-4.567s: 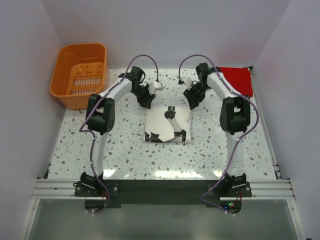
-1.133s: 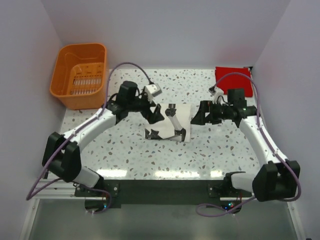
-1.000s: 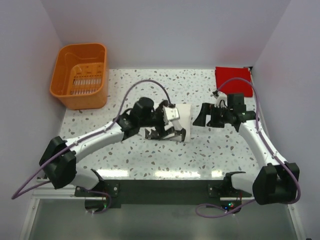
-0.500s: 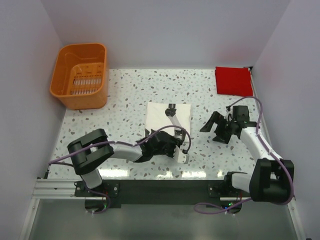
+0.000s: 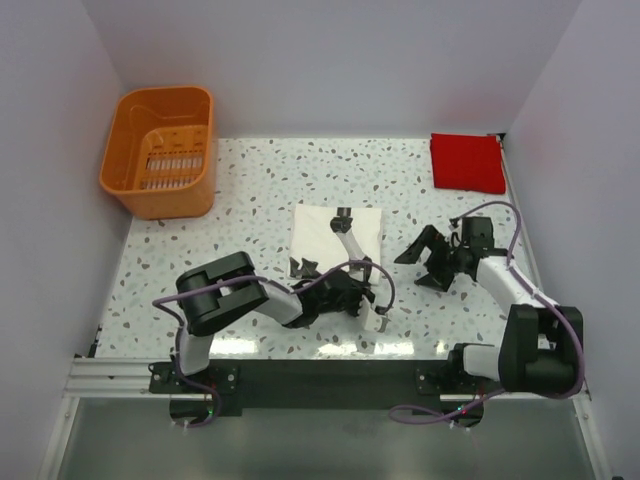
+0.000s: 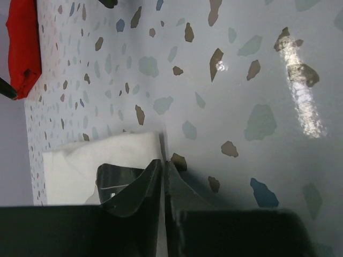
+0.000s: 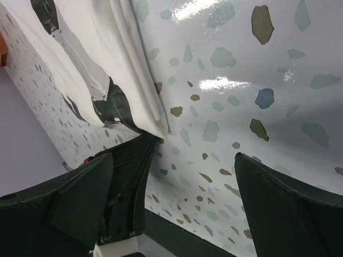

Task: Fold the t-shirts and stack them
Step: Neatly place the folded tshirt to the corner

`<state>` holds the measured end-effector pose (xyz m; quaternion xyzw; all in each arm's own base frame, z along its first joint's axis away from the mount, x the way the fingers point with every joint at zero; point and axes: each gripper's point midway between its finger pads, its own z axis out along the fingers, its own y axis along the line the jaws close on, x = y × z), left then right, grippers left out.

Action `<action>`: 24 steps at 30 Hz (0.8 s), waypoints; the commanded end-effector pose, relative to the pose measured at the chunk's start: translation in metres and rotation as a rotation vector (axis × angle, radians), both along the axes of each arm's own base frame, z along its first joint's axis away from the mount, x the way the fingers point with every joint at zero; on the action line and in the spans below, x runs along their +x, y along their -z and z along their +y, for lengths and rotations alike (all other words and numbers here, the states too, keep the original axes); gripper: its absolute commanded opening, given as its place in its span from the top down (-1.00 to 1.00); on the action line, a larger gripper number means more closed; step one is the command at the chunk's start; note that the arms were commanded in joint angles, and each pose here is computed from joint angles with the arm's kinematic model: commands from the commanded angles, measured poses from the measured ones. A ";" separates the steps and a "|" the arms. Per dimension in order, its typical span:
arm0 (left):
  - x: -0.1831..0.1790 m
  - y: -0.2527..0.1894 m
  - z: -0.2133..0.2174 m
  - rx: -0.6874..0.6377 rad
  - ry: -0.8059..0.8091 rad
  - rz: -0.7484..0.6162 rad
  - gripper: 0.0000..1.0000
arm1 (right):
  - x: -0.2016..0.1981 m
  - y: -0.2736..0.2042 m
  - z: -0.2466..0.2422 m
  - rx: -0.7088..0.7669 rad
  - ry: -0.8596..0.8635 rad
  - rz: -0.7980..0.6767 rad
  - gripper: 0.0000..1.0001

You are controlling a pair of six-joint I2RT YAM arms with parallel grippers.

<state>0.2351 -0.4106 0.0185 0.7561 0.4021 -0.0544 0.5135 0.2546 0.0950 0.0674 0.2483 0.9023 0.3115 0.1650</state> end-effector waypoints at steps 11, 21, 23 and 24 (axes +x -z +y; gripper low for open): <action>0.023 -0.063 -0.010 -0.231 -0.069 0.215 1.00 | 0.042 0.020 0.015 0.129 0.030 -0.043 -0.92; 0.022 -0.066 -0.015 -0.174 -0.031 0.283 1.00 | 0.063 0.023 0.039 0.188 0.040 -0.051 -0.86; 0.019 -0.058 -0.015 -0.142 -0.025 0.310 0.47 | 0.065 0.023 0.039 0.188 0.041 -0.045 -0.85; 0.017 -0.054 -0.013 -0.123 -0.023 0.317 0.38 | 0.066 0.024 0.038 0.180 0.038 -0.044 -0.85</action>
